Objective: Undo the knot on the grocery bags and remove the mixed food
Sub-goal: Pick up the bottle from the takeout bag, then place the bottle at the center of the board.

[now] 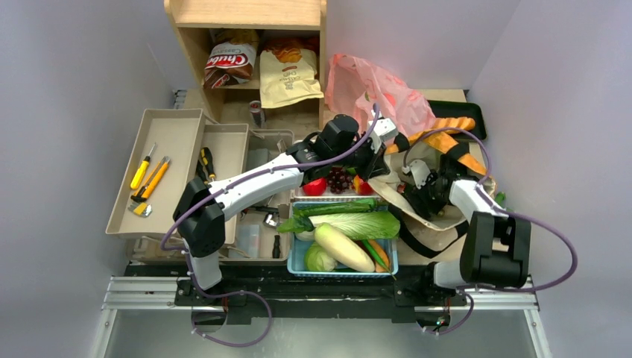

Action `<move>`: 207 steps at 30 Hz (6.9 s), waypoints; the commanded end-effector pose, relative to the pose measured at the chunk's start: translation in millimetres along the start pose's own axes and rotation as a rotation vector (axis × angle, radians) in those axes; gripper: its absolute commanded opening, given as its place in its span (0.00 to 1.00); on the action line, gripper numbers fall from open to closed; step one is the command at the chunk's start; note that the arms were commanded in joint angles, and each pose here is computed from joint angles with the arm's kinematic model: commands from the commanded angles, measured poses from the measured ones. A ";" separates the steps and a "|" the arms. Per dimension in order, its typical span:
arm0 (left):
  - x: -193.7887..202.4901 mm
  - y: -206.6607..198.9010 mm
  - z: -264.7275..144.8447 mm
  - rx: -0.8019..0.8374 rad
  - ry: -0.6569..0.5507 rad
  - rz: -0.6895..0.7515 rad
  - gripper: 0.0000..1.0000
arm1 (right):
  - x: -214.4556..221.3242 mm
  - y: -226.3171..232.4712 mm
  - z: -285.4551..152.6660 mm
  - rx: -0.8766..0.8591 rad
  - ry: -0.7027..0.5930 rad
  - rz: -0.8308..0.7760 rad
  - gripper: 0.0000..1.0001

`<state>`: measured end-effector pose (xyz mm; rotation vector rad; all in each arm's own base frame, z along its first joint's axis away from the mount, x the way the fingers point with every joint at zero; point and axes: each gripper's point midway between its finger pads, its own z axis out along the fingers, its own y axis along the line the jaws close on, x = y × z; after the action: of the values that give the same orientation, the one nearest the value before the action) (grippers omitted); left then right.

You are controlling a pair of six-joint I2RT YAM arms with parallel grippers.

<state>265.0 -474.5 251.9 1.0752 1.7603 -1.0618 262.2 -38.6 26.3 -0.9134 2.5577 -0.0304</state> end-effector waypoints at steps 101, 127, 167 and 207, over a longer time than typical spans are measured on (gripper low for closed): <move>-73.4 120.6 -75.9 -0.312 -0.258 -0.197 1.00 | -244.5 13.8 -369.6 -0.081 -0.807 -0.090 0.00; -135.7 202.5 -315.1 -0.983 -0.495 -0.146 1.00 | -424.6 32.4 -218.3 0.021 -0.844 -0.001 0.00; -106.6 204.9 -317.0 -0.956 -0.454 -0.212 1.00 | -403.9 9.8 -68.3 0.004 -0.432 0.036 0.00; -88.8 196.7 -135.8 -0.256 -0.290 0.241 0.84 | -338.5 5.9 -269.9 0.077 -0.734 0.082 0.99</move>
<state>453.4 -267.0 302.0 0.6740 1.7098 -0.7731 393.8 164.4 393.4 -0.6878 1.8809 0.2637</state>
